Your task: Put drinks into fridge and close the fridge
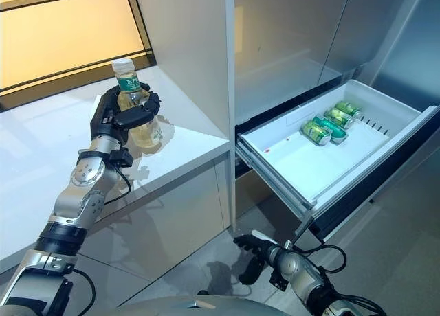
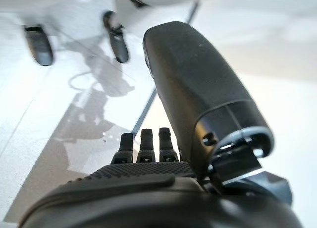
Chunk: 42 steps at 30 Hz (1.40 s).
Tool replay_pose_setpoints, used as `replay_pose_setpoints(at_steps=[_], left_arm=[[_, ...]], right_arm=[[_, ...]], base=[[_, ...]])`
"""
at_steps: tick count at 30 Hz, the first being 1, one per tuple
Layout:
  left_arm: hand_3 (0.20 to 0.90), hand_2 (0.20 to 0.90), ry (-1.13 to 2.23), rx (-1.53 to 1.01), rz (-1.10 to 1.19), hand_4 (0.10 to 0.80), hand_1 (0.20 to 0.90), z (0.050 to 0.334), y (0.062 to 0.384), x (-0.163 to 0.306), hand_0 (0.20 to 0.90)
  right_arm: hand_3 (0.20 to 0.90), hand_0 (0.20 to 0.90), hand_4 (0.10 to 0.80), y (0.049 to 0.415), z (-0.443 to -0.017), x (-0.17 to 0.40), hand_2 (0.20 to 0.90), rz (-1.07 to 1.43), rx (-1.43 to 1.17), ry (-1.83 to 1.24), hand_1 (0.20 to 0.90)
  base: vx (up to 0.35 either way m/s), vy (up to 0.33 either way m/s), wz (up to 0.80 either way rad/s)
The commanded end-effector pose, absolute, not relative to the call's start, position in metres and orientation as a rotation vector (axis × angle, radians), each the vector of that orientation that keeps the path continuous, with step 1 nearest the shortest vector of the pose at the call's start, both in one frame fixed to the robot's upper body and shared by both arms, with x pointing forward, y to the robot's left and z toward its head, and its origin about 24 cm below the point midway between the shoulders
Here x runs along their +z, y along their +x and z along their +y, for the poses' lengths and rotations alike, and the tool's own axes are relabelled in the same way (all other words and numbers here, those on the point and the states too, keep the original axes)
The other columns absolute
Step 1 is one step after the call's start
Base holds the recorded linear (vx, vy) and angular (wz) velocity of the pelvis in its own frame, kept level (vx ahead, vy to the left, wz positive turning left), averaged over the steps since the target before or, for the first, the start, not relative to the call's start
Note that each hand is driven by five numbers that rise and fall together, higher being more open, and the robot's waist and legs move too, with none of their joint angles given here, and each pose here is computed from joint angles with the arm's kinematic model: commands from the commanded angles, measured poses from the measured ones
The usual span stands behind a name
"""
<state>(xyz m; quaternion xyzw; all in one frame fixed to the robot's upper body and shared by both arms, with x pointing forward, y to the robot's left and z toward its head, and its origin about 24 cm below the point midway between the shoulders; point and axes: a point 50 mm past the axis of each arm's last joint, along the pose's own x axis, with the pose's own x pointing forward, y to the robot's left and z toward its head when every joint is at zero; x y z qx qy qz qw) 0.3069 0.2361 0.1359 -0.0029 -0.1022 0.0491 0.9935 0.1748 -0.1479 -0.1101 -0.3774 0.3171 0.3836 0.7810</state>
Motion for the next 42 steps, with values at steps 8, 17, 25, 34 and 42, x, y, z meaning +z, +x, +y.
replay_pose_setpoints(at_steps=[8,17,25,34,42], left_arm=[[0.200,0.300,-0.084,-0.118,-0.869,0.100,0.300,0.209,0.279,0.267,0.300],[0.200,0.300,-0.199,-0.258,-0.965,0.100,0.300,0.201,0.254,0.269,0.300],[0.200,0.300,-0.296,-0.444,-0.952,0.100,0.300,0.196,0.243,0.258,0.300],[0.200,0.300,-0.276,-0.686,-0.877,0.100,0.300,0.191,0.231,0.230,0.300],[0.200,0.300,-0.187,-0.750,-0.909,0.100,0.300,0.202,0.223,0.229,0.300]], right_arm=[[0.900,0.900,0.800,0.213,-0.093,-0.025,0.900,0.209,0.917,-0.661,0.900],[0.900,0.900,0.800,0.220,-0.085,0.024,0.900,0.055,1.046,-0.421,0.900],[0.900,0.900,0.800,0.233,-0.100,0.077,0.900,-0.127,1.162,-0.268,0.900],[0.900,0.900,0.800,0.226,-0.122,0.134,0.900,-0.366,1.297,-0.030,0.900],[0.900,0.900,0.800,0.231,-0.153,0.161,0.900,-0.510,1.073,0.053,0.900]], base=[[-0.018,0.008,0.01],[-0.004,0.001,0.01],[-0.013,-0.001,0.01],[0.000,0.000,0.00],[0.000,0.000,0.00]])
